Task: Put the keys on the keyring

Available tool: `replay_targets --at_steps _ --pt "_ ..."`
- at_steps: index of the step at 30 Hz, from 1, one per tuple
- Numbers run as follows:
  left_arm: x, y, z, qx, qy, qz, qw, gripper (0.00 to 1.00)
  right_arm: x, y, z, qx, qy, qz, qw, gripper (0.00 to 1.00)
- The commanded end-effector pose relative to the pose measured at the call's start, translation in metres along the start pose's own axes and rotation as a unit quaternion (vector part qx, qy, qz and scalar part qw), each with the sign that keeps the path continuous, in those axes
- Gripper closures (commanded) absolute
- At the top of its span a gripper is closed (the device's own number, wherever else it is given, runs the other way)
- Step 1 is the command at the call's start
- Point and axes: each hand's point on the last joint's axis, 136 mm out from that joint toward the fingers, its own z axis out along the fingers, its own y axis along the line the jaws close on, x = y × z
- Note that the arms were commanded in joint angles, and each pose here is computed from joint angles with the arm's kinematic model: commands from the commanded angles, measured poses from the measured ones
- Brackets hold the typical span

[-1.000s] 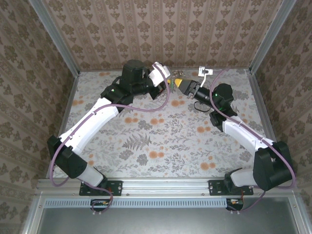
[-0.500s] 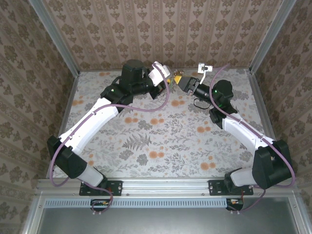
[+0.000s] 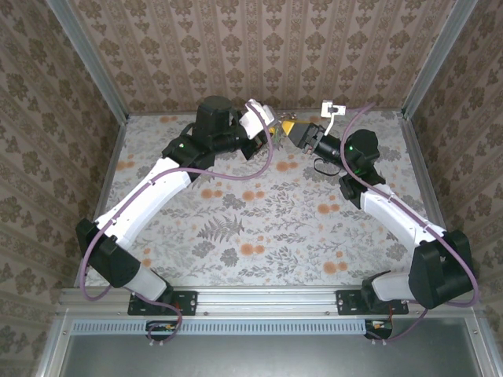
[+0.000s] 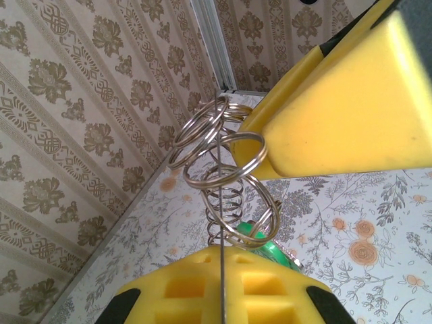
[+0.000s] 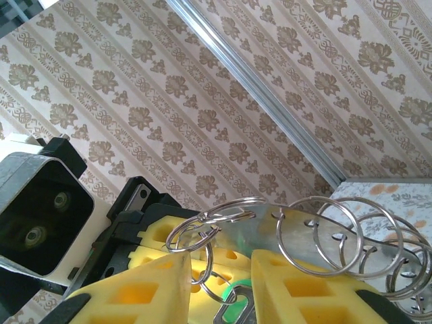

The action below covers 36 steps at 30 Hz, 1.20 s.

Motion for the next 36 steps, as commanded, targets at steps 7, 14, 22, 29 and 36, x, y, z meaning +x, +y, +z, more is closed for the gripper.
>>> replay_targets --at_steps 7,14,22,29,36 --pt "-0.021 -0.001 -0.013 -0.001 -0.032 0.004 0.999 1.00 -0.009 0.019 0.005 -0.041 -0.013 -0.002 0.999 0.66" --pt "-0.022 -0.001 -0.014 -0.002 -0.034 0.005 0.999 1.00 -0.004 0.023 0.008 -0.050 -0.004 0.000 0.999 0.66" --pt "-0.022 -0.001 -0.013 -0.002 -0.034 0.004 0.999 1.00 0.000 0.024 0.012 -0.057 0.001 0.006 0.998 0.67" --pt "-0.019 -0.002 -0.012 0.000 -0.032 0.003 0.999 1.00 0.000 0.020 0.017 -0.059 -0.001 0.014 0.998 0.71" --pt "-0.017 -0.003 -0.012 0.002 -0.030 0.001 1.000 1.00 -0.003 0.022 0.017 -0.060 -0.006 0.015 0.998 0.79"
